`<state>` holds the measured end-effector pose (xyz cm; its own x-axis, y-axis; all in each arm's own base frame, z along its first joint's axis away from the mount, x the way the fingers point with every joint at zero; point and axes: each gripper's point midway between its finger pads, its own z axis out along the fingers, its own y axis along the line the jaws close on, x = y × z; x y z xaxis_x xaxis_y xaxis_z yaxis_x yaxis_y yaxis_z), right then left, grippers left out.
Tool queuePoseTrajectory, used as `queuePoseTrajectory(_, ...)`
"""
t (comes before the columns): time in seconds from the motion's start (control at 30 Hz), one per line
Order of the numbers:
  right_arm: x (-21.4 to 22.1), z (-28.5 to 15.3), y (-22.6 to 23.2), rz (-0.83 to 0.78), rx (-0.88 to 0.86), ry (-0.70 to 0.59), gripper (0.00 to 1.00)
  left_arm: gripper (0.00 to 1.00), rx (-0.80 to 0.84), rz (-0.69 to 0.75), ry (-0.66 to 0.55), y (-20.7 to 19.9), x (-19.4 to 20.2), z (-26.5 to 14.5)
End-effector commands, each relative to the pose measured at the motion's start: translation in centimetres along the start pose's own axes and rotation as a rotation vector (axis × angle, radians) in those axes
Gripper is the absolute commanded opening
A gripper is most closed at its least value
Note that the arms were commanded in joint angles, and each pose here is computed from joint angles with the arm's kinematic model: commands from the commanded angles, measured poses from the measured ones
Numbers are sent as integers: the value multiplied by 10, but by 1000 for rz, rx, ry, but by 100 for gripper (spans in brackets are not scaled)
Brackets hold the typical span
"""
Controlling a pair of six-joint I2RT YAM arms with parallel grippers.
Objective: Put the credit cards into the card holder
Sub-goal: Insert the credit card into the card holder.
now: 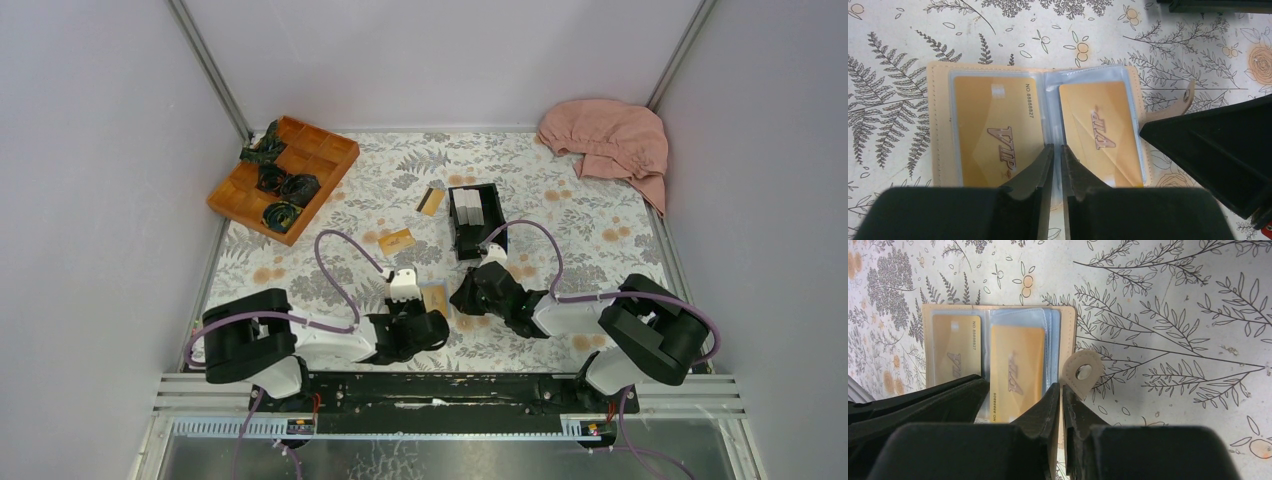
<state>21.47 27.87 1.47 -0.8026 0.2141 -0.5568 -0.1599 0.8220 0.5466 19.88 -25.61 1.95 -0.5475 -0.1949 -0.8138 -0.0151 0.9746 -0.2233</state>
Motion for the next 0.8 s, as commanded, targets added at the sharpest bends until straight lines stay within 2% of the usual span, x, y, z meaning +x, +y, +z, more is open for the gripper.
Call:
queuePoseTrajectory(0.0,9,-2,1,-20,12,28,12,19,11,-58,-59,-11,-22,-7)
queuePoseTrajectory(0.33,-1,-9,4,-45,24,3,14,25,-3,-69,-70,0,-25,-12)
queuePoseTrajectory(0.57,-3,-13,6,-57,28,-4,17,22,-14,-58,-40,5,-13,-9)
queuePoseTrajectory(0.77,-8,-21,11,-95,43,-24,17,20,-28,-59,-62,15,-18,-15)
